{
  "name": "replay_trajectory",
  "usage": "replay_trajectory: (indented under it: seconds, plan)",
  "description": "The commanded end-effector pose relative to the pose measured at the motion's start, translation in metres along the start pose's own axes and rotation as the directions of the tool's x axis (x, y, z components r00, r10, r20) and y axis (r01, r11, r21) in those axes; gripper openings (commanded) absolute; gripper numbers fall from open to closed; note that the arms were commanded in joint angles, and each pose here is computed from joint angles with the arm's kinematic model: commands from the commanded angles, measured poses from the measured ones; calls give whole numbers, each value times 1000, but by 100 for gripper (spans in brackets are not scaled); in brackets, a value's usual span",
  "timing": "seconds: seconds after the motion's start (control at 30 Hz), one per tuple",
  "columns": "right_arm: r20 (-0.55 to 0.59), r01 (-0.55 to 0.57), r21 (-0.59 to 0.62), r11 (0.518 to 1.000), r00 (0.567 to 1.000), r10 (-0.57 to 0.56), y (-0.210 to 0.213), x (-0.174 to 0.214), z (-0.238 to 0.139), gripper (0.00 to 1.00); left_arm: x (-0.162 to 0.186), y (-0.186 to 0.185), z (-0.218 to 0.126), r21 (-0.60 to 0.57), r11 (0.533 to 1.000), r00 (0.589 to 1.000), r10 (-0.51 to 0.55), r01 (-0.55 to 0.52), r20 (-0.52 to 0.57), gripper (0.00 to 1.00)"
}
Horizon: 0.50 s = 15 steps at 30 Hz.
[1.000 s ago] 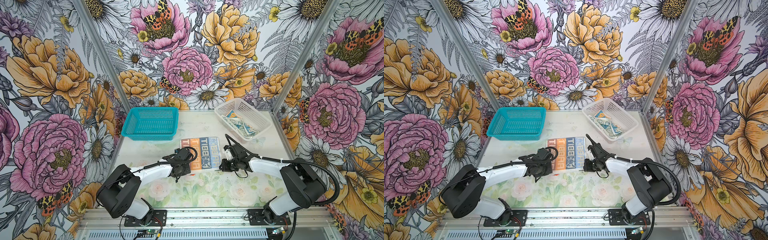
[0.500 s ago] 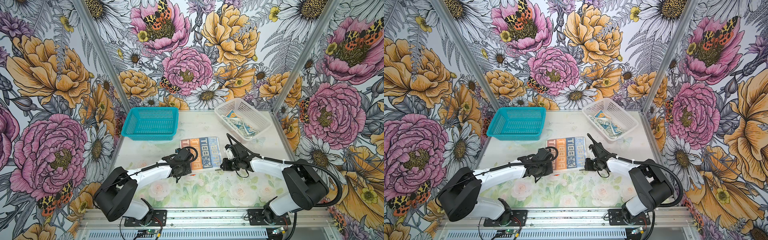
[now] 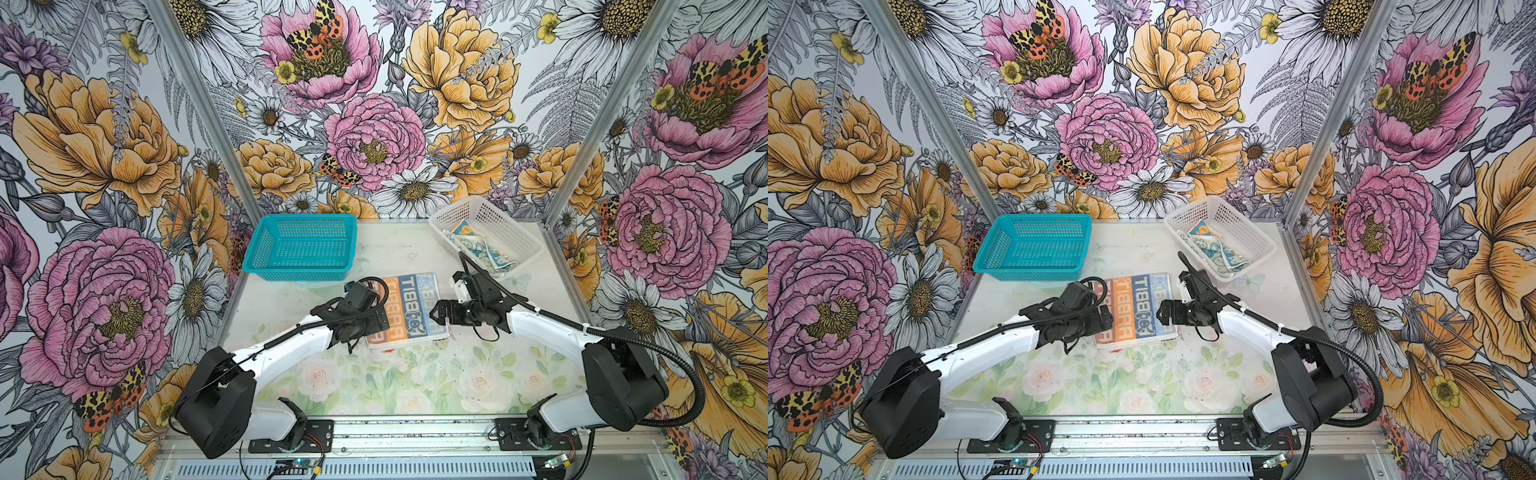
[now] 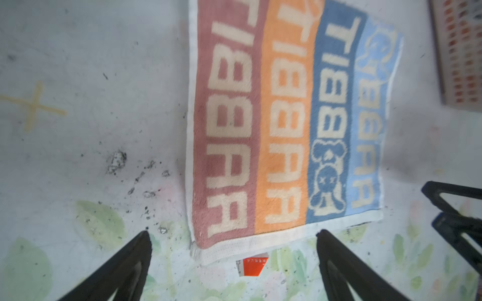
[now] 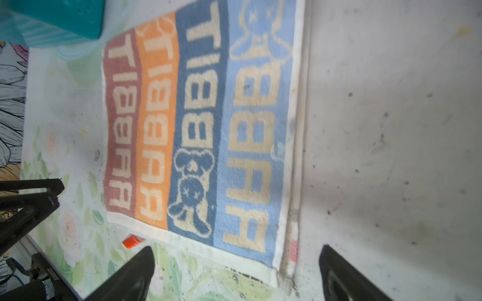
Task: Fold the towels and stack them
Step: 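Move both grippers to the folded towel's near edge and grasp it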
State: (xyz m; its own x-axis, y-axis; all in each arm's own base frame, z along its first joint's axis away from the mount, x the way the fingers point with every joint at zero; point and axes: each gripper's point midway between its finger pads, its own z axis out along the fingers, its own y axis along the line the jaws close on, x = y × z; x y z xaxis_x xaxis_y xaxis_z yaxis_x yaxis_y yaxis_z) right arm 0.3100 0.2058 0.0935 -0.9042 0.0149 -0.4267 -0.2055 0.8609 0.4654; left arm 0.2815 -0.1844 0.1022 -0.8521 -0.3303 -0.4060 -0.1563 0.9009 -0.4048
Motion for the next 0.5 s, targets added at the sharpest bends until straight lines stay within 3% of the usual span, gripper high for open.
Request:
replay_trajectory:
  seconds: [0.0, 0.07, 0.2, 0.47]
  plan:
    - [52, 23, -25, 999, 998, -22, 13, -39, 0, 99, -40, -24, -11, 162, 985, 995, -71, 60, 66, 99]
    - [54, 12, -72, 997, 999, -8, 24, -54, 11, 99, -53, -35, -9, 210, 974, 991, -102, 82, 83, 99]
    - [18, -39, -140, 989, 999, 42, 28, -57, 39, 99, -55, -39, 12, 187, 978, 992, -106, 92, 65, 99]
    - [-35, -81, -149, 985, 996, 77, 15, -35, 64, 99, -21, -37, 60, 149, 985, 996, -83, 88, -43, 99]
